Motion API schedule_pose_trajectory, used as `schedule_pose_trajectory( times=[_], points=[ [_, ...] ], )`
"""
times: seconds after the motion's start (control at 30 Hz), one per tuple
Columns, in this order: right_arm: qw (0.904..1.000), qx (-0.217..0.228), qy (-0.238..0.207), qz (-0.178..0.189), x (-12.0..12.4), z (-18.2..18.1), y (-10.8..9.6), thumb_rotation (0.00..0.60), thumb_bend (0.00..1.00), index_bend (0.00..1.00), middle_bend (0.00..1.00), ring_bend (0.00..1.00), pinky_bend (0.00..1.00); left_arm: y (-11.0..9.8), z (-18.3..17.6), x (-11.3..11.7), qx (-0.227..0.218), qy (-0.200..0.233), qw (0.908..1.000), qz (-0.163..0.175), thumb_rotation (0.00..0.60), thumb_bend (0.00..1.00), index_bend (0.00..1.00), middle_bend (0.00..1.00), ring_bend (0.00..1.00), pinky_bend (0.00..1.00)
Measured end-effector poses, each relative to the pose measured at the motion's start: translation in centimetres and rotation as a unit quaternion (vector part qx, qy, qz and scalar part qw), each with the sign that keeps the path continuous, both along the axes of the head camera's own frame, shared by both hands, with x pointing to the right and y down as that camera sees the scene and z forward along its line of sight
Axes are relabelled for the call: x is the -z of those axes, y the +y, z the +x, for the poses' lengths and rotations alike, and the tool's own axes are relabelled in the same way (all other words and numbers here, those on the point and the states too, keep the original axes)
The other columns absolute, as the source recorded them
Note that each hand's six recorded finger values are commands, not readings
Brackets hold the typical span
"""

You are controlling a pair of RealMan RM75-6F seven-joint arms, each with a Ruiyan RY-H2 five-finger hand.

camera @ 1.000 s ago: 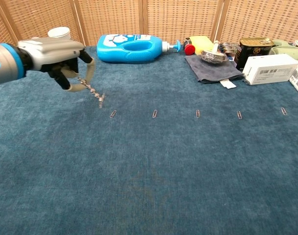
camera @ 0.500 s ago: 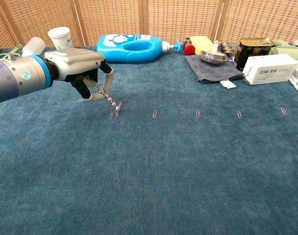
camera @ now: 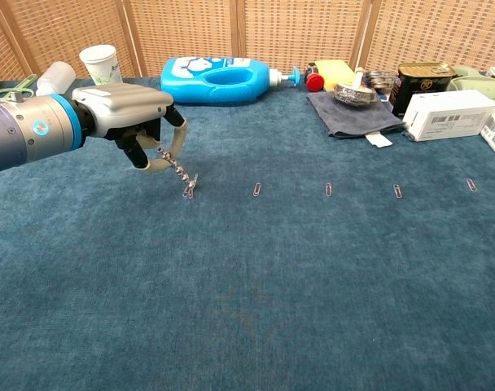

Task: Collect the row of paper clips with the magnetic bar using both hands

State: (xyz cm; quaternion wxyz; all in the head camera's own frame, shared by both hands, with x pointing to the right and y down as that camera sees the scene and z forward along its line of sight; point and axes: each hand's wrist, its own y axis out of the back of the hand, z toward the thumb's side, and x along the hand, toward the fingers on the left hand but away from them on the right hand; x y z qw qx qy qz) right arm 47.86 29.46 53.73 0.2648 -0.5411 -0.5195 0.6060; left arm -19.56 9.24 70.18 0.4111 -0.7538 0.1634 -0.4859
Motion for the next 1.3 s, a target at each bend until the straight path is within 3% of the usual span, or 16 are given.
schedule_pose_trajectory(
  times=[0.27, 0.57, 1.3],
  points=[
    [1.0000, -0.003, 0.001, 0.000, 0.0, 0.2, 0.1, 0.600, 0.39, 0.01, 0.05, 0.00, 0.09, -0.1, 0.2, 0.1, 0.001, 0.003, 1.0000, 0.002, 0.600, 0.51, 0.63, 1.00, 1.00, 1.00],
    [1.0000, -0.002, -0.002, -0.002, -0.3, 0.1, 0.0, 0.600, 0.39, 0.01, 0.05, 0.00, 0.09, -1.5, 2.2, 1.6, 0.002, 0.033, 0.9992, 0.020, 0.600, 0.51, 0.63, 1.00, 1.00, 1.00],
    [0.9997, -0.023, 0.001, 0.003, 0.3, 1.2, 1.3, 0.600, 0.39, 0.01, 0.05, 0.00, 0.09, -0.7, 8.3, 0.1, -0.026, 0.052, 0.9982, 0.010, 0.600, 0.51, 0.63, 1.00, 1.00, 1.00]
  ],
)
